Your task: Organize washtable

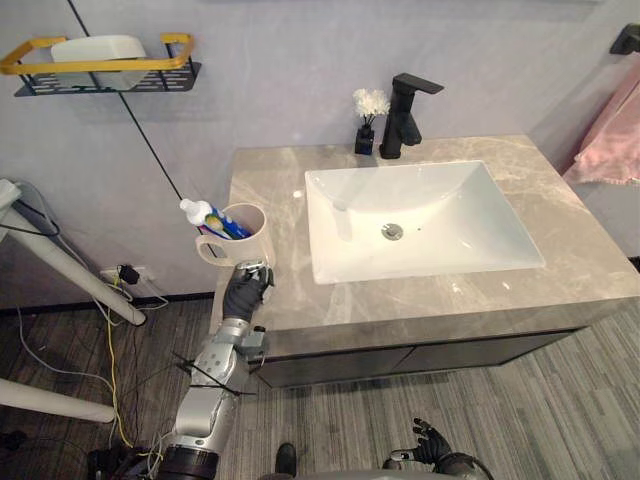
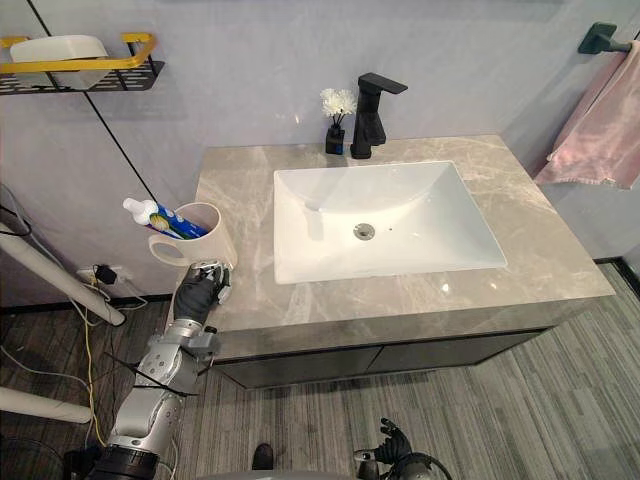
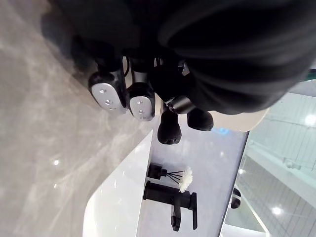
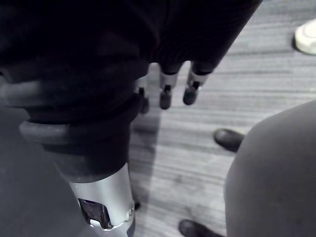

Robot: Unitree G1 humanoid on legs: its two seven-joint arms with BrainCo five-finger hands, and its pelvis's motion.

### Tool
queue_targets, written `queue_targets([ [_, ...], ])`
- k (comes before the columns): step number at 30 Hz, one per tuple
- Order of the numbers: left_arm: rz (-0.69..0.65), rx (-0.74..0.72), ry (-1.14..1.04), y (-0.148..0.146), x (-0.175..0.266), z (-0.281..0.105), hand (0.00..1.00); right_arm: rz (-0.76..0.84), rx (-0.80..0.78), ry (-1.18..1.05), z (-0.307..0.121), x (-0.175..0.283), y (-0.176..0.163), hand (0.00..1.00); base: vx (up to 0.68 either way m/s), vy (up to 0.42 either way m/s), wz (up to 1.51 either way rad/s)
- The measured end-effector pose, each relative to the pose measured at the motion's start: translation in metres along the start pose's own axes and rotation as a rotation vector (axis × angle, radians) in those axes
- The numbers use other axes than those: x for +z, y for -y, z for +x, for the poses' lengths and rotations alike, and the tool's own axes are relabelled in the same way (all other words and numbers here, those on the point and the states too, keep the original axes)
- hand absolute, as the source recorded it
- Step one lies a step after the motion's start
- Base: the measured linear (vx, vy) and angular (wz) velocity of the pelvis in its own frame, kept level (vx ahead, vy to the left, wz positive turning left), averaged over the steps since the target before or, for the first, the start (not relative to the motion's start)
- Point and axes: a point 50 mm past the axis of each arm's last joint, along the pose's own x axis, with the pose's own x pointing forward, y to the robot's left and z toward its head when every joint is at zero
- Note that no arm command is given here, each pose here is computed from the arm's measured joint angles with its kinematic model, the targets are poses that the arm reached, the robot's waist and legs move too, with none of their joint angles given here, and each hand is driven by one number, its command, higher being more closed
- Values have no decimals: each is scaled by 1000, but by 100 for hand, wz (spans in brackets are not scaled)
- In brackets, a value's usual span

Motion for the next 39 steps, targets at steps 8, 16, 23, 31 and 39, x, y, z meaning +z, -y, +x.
queue_targets([
  [8,4,52,18,-13,4,0,100,1,-1,1,0,0,0,0,12,-2,-2],
  [16,-2,72,14,-17,3,-3,100,0,-1,1,0,0,0,0,0,0,0],
  [23,0,94,27,-19,7,1,100,-1,-1,3,0,1,0,0,0,0,0],
  [31,39,102,39,-20,10,10,100,-1,-2,13,0,3,0,0,0,0,0],
  [39,60,112,52,-23,15,23,100,-1,-5,23,0,5,1,0,0,0,0],
])
